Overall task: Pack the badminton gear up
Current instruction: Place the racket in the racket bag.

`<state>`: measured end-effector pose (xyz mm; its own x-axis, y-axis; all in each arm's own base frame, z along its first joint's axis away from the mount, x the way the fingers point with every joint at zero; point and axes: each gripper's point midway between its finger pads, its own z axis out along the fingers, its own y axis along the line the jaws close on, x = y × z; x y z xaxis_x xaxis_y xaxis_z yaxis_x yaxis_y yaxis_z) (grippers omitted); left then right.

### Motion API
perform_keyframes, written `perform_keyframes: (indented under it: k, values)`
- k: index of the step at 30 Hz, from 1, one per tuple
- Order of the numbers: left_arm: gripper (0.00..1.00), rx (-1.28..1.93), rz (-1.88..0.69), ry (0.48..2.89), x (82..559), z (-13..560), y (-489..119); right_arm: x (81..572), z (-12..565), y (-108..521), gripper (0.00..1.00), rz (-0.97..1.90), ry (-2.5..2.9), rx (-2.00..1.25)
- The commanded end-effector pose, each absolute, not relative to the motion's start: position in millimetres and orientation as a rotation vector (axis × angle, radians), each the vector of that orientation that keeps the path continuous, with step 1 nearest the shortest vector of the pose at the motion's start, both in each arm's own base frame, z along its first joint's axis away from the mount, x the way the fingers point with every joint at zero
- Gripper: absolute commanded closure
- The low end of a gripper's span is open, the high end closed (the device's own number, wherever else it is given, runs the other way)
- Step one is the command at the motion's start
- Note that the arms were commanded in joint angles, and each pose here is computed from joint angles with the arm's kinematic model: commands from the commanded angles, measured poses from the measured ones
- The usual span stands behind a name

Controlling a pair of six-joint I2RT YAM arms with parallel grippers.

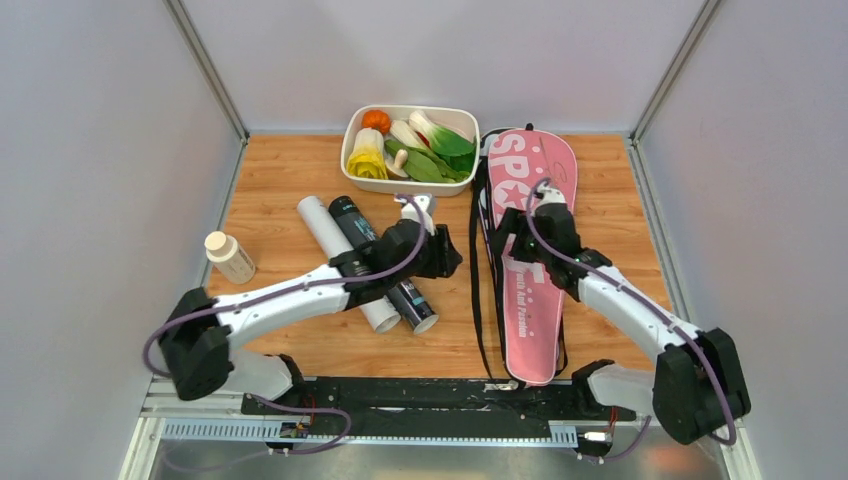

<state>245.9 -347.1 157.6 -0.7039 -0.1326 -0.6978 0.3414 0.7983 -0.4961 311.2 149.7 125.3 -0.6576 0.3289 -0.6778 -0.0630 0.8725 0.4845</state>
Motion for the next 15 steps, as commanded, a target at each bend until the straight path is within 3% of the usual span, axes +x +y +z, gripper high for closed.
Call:
perform_keyframes:
  k: [1, 8, 15]
  values:
    - [0.42, 0.153, -0.645, 2.017, 251, 220, -288, 329, 114, 129, 0.19, 0.101, 2.243, 0.095]
    - [0.41, 0.055, -0.624, 1.849, 225, 264, -214, 360, 84, 145, 0.22, -0.214, 2.278, -0.019]
    - [0.41, -0.018, -0.648, 1.817, 208, 261, -181, 376, 53, 150, 0.3, -0.439, 2.306, -0.098]
